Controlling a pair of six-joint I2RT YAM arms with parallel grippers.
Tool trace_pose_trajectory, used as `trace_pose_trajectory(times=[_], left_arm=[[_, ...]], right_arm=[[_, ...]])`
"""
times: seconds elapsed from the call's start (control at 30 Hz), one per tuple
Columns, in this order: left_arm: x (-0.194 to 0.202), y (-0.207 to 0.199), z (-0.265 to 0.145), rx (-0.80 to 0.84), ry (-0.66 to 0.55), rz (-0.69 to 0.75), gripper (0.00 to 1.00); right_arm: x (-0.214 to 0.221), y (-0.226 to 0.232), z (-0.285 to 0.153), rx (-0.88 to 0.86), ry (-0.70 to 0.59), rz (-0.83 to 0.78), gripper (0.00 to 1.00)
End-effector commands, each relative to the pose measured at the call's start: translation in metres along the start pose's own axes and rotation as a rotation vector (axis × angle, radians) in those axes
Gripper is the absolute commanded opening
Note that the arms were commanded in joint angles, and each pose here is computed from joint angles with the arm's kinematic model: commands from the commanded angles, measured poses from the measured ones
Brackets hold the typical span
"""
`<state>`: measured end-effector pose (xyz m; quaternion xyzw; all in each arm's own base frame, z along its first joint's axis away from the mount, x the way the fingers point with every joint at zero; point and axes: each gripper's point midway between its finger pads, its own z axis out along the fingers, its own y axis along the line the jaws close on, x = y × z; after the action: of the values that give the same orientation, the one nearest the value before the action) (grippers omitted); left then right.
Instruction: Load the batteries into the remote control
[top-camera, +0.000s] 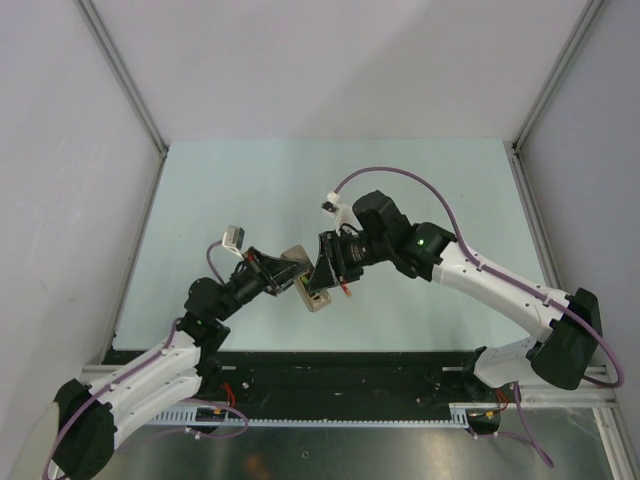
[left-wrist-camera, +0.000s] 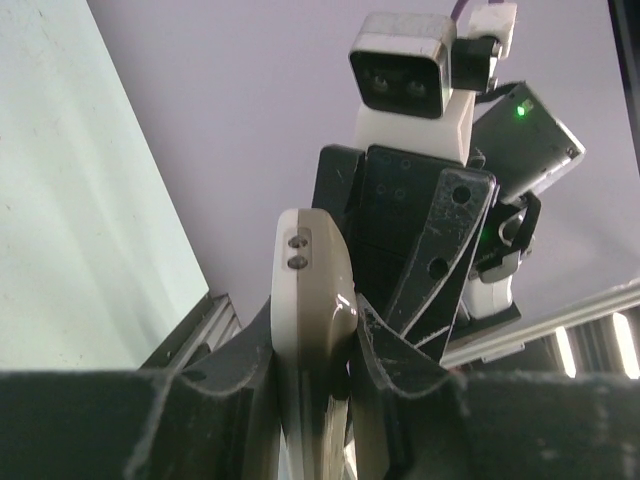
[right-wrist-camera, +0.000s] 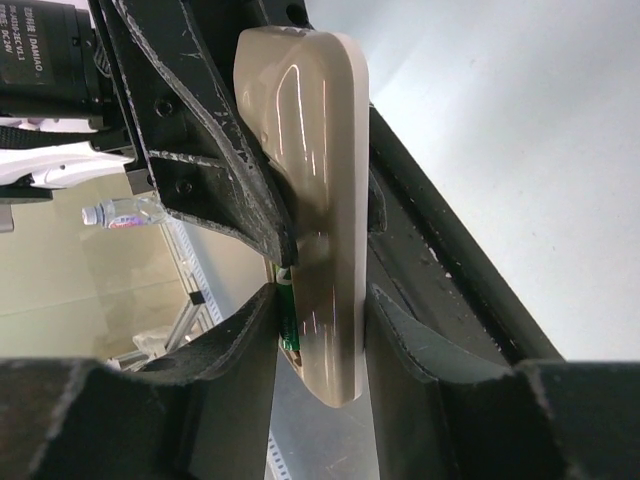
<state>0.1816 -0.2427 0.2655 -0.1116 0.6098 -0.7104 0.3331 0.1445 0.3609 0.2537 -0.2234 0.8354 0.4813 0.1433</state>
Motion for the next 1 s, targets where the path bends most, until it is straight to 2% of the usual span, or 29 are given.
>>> trace_pose_trajectory(times=[0.0,0.1,0.27,0.4,0.5,0.6,0.97], left_arm=[[-0.010,-0.045,0.004,0.131,-0.023,0.037,0.00],[-0.010,-0.046,0.003,0.135,-0.025,0.037,0.00],[-0.012,-0.047,0.003,0.136,-0.031,0.037,0.00],[-0.014,-0.042,0.004,0.122,-0.045,0.035,0.00],[-0.014,-0.035,0.007,0.101,-0.049,0.033,0.00],[-0.014,-0.027,0.008,0.080,-0.049,0.029,0.00],[-0.021,-0.011,0.011,0.026,-0.094,-0.002,0.00]], right_arm=[[0.006,0.005,0.005,-0.035,0.029,-0.019,0.33],[0.006,0.003,0.006,-0.033,0.032,-0.016,0.26],[0.008,0.004,0.007,-0.027,0.035,-0.021,0.24],[0.006,0.004,0.006,-0.010,0.013,-0.017,0.52],[-0.003,0.002,0.003,0.006,-0.028,-0.004,0.59],[-0.012,0.002,-0.003,0.021,-0.072,0.004,0.62],[-0.026,0.003,-0.017,0.029,-0.142,0.013,0.63]])
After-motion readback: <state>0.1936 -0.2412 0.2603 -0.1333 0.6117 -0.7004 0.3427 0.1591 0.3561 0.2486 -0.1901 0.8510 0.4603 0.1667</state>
